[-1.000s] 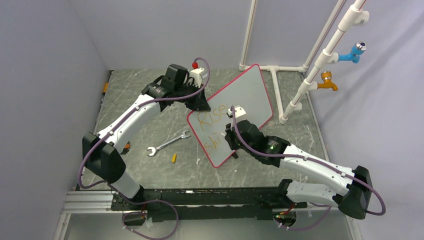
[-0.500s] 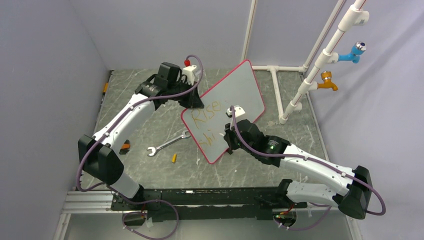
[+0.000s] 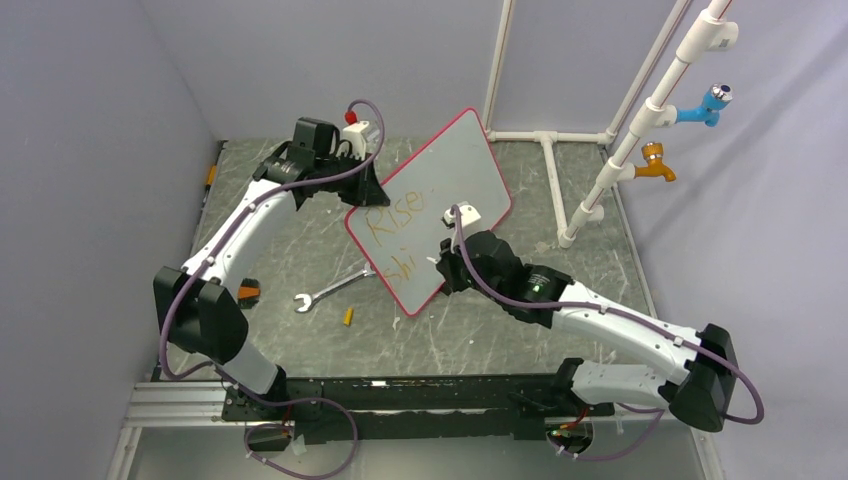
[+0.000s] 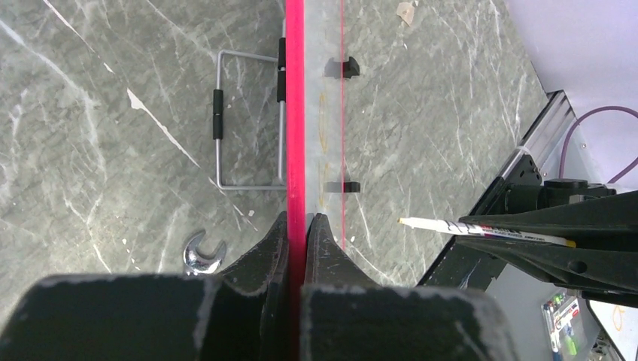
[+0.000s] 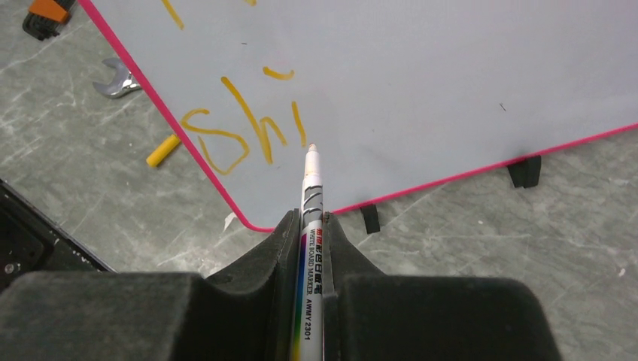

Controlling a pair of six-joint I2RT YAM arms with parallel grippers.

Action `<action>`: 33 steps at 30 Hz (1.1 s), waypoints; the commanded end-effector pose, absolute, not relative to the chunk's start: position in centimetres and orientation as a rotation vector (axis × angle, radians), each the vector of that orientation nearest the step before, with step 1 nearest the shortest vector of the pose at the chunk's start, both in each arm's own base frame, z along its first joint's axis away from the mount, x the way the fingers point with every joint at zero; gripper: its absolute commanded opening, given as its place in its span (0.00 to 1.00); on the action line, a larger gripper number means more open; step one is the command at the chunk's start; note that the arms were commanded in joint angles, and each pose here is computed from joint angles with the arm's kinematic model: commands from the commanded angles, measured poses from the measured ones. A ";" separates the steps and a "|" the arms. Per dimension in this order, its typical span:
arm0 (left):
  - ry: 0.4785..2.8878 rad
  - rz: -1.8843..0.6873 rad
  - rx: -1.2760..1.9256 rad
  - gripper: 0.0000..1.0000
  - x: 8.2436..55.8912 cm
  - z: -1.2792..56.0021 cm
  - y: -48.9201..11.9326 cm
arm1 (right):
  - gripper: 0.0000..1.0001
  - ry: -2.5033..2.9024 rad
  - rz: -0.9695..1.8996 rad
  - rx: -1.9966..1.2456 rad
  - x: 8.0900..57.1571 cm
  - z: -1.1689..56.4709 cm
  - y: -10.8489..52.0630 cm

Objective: Write a sentence on the whiteboard

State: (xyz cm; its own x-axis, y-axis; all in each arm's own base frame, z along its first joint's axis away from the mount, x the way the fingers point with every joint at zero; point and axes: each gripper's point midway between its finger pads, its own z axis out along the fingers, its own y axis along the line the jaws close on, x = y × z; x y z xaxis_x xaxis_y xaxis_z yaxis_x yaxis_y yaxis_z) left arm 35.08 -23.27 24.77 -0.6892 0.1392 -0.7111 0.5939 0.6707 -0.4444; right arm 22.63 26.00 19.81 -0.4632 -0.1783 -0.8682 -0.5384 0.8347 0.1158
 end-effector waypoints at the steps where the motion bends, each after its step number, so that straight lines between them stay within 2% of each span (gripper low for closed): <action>1: 2.141 -0.650 0.732 0.00 38.8 22.9 -21.3 | 0.00 1.949 0.546 -0.526 24.1 22.2 27.9; 17: 2.197 -0.721 0.758 0.00 39.6 21.1 -22.2 | 0.00 1.950 0.662 -0.581 25.7 20.5 28.6; 33: 2.229 -0.689 0.749 0.00 39.3 20.5 -22.4 | 0.00 2.017 0.608 -0.495 28.3 18.8 28.0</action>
State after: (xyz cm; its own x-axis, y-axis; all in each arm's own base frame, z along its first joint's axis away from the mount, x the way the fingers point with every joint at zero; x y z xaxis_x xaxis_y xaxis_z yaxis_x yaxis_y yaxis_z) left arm 37.36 -24.27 23.82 -0.7010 0.1583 -0.6953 0.6241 0.6080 -0.4907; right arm 26.87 27.50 16.76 -0.5094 -0.1625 -0.8450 -0.5755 0.7945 0.1941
